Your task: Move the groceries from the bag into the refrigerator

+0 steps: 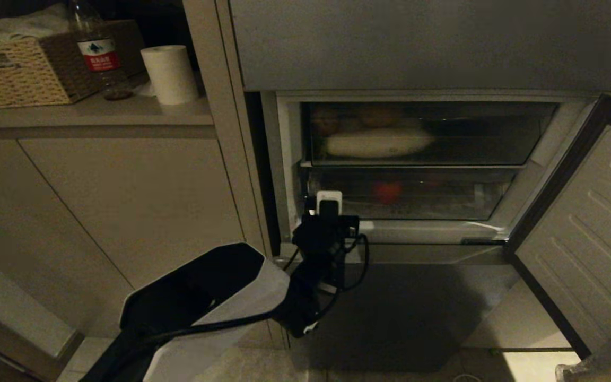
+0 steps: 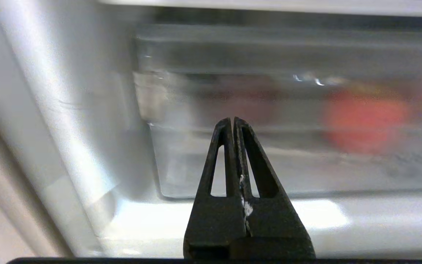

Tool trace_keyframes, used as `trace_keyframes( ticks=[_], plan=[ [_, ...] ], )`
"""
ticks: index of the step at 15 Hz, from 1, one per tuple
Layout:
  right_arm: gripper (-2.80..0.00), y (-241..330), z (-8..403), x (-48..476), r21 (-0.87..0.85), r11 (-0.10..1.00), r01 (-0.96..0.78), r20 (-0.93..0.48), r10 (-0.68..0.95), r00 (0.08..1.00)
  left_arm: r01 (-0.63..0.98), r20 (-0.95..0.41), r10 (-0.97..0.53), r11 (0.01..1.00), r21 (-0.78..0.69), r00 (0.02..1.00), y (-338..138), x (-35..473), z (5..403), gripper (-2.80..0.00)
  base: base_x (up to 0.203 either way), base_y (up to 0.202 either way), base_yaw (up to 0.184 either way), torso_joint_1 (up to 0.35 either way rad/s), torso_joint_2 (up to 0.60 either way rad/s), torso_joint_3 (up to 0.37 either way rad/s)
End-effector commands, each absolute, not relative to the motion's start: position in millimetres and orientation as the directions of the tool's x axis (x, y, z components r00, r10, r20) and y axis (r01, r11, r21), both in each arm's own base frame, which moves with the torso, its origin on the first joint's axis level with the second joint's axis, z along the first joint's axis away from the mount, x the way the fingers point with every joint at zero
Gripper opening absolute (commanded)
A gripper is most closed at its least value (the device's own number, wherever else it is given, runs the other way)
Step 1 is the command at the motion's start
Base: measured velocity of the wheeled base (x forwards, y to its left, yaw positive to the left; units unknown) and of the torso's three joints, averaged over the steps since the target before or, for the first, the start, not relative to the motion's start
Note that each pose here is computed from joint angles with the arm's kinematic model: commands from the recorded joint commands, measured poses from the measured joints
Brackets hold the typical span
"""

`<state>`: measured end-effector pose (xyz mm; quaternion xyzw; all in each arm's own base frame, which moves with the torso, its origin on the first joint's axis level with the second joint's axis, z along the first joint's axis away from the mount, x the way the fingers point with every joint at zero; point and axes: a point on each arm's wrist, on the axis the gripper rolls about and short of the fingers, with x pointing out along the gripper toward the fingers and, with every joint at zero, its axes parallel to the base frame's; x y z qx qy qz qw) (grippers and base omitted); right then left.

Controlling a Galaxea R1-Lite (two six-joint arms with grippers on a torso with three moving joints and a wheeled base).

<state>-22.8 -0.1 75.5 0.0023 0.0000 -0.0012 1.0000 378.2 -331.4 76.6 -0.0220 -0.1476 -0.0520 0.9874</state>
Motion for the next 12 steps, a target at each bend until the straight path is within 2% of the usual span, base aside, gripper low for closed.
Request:
trace_keyframes(
  ticks=[1,8,9,12],
  plan=[
    [-2.80,0.0,75.8,-22.7,0.005,1.000,0.002,0.000,-0.002,1.000,0.099,0.300,-0.084,0.994,-0.036,0.950,-328.8,376.6,81.1,-2.80,0.000,0.000,0.000,0.000,0.00,0.000],
    [-2.80,0.0,75.9,-22.9,0.005,1.000,0.002,0.002,-0.002,1.000,0.084,0.293,-0.070,0.996,-0.036,0.954,-327.4,376.6,81.5,-2.80,0.000,0.000,0.000,0.000,0.00,0.000],
    [-2.80,0.0,76.0,-22.9,0.005,1.000,0.002,0.003,-0.002,1.000,0.081,0.293,-0.067,0.996,-0.037,0.954,-327.3,376.6,81.5,0.00,0.000,0.000,0.000,0.000,0.00,0.000],
    [-2.80,0.0,76.0,-22.9,0.005,1.000,0.002,0.003,-0.002,1.000,0.077,0.292,-0.063,0.996,-0.037,0.954,-325.6,378.1,82.9,0.00,0.000,0.000,0.000,0.000,0.00,0.000]
  ],
)
